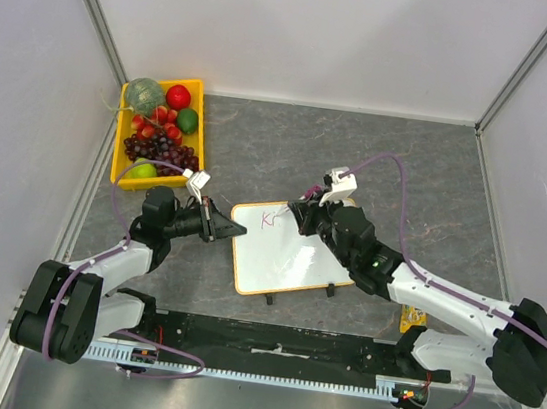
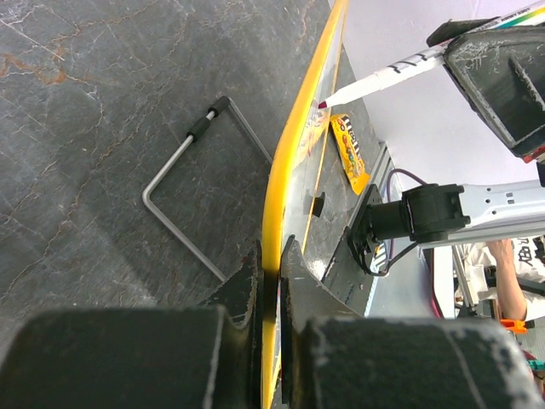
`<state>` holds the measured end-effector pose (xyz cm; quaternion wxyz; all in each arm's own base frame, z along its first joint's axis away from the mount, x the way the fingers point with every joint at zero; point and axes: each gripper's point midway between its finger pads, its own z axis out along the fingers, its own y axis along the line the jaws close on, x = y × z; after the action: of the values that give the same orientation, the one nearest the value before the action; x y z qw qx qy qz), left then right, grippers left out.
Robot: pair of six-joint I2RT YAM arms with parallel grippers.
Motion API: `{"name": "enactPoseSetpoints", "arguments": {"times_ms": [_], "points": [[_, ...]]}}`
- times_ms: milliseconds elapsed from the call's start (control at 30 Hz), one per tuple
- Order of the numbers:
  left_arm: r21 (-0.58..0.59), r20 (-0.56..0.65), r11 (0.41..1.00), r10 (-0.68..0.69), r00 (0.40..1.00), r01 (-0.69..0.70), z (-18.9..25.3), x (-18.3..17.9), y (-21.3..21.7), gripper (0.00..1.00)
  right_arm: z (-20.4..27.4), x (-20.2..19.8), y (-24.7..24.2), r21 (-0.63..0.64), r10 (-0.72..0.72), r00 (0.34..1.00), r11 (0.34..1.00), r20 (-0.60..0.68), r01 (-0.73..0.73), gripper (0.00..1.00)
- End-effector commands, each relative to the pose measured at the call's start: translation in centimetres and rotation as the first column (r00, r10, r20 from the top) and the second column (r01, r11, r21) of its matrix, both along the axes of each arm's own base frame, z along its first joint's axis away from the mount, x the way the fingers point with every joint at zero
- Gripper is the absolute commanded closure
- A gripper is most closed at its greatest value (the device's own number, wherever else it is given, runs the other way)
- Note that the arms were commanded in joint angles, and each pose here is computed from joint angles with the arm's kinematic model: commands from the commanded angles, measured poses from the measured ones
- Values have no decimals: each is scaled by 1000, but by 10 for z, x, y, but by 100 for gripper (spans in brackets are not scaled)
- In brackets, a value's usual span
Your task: Write a sentence on the whiteboard
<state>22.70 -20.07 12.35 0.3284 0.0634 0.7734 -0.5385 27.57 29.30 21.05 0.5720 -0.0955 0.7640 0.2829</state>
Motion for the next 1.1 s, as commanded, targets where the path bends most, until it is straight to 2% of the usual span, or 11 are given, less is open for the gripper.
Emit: {"name": "enactPoseSetpoints", "arguments": {"times_ms": [0,667,1067], "points": [[92,-11,995,50,999,-49,-25,4,9,98,-14,-2,-7,-19,-12,1000,1000,-17,12,100],[96,-11,994,50,999,-49,-27,4,9,98,-31,-16,-12,-25,21,998,999,-58,-23,100],[95,-8,994,52,999,-51,-26,4,9,98,-11,-5,-8,4,-9,1000,1000,-17,9,100]]}}
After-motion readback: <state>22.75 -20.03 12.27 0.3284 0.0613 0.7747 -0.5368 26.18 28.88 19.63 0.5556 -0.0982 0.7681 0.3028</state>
